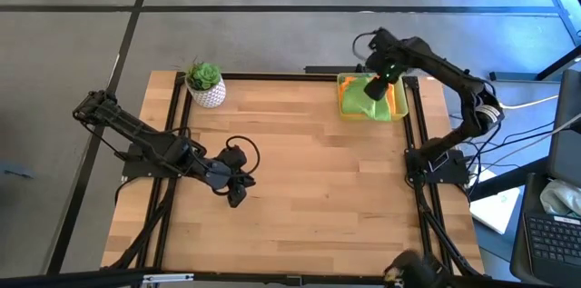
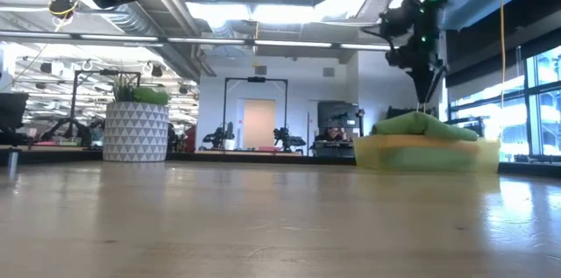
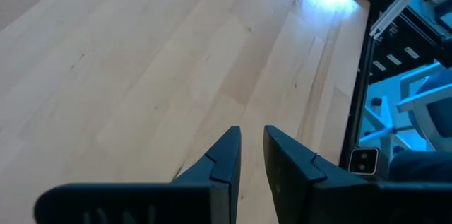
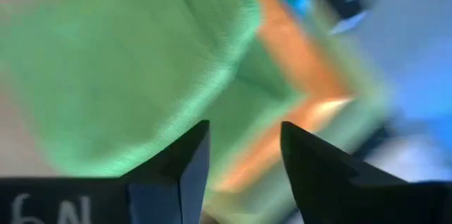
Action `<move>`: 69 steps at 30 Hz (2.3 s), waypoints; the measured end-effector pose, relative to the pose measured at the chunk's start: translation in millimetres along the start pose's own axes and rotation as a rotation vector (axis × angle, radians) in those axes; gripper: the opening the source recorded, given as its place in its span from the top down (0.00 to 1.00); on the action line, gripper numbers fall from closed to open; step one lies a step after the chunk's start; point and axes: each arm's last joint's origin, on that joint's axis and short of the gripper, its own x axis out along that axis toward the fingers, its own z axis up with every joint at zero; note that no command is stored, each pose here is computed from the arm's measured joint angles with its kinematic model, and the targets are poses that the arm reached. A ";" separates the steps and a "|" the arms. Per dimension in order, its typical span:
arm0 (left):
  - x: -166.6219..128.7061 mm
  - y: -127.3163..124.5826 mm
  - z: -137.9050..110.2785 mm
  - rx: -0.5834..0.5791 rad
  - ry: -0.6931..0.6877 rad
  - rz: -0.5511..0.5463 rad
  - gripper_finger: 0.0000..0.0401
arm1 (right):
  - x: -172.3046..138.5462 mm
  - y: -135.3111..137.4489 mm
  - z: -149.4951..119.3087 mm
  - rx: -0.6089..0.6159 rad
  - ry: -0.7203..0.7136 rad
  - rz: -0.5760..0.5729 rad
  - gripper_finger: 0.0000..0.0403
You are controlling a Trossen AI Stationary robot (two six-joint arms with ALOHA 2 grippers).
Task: Fold microfiber towels
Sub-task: Put the folded green microfiber towel into the bin
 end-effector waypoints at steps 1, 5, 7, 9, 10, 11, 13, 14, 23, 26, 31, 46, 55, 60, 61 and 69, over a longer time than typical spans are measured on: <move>0.0 -0.1 -0.1 0.000 0.005 -0.004 0.86 | 4.5 -7.8 -1.8 0.104 -0.007 0.099 0.57; 0.0 -0.6 -0.9 -0.002 0.030 -0.021 0.86 | 20.3 -38.5 -11.8 0.399 0.027 0.329 0.58; 0.0 -0.9 -1.2 -0.002 0.042 -0.029 0.86 | 20.5 -49.7 -16.7 0.450 0.040 0.324 0.58; 0.0 -0.9 -1.3 -0.003 0.044 -0.031 0.86 | 20.7 -54.6 -20.3 0.470 0.052 0.324 0.58; 0.0 -0.9 -1.3 -0.003 0.045 -0.032 0.86 | 20.7 -54.7 -20.6 0.471 0.054 0.327 0.58; 0.0 -0.9 -1.3 -0.003 0.045 -0.032 0.86 | 20.7 -54.4 -20.5 0.469 0.056 0.324 0.58; 0.0 -0.9 -1.3 -0.003 0.045 -0.032 0.86 | 23.4 -50.7 -19.4 0.454 0.074 0.300 0.58; 0.0 -0.9 -1.3 -0.003 0.045 -0.032 0.86 | 26.5 -48.8 -18.6 0.445 0.094 0.284 0.58; -0.1 -1.2 -1.5 -0.032 0.055 -0.039 0.86 | 64.0 -40.3 -3.2 0.446 0.224 0.245 0.58; -0.1 -1.3 -1.6 -0.042 0.057 -0.040 0.86 | 76.2 -40.0 -0.4 0.444 0.259 0.244 0.58; -0.1 -1.7 -1.5 -0.080 0.062 -0.046 0.86 | 93.9 -39.8 1.7 0.398 0.319 0.221 0.58; -0.1 -3.7 -0.2 -0.094 0.050 -0.067 0.86 | 86.0 -50.0 13.2 0.251 0.278 0.102 0.98; -0.1 -3.7 -0.2 -0.094 0.050 -0.067 0.86 | 65.9 -60.4 26.2 0.217 0.222 0.030 0.97; -0.1 -3.6 -0.1 -0.094 0.046 -0.064 0.86 | 68.1 -56.4 16.1 0.259 0.298 0.125 0.91; -0.1 -3.5 0.0 -0.094 0.043 -0.062 0.86 | 68.2 -55.8 13.8 0.271 0.321 0.129 0.88; -0.1 -3.4 0.2 -0.089 0.040 -0.060 0.86 | 39.1 -63.5 22.0 0.293 0.318 0.108 0.63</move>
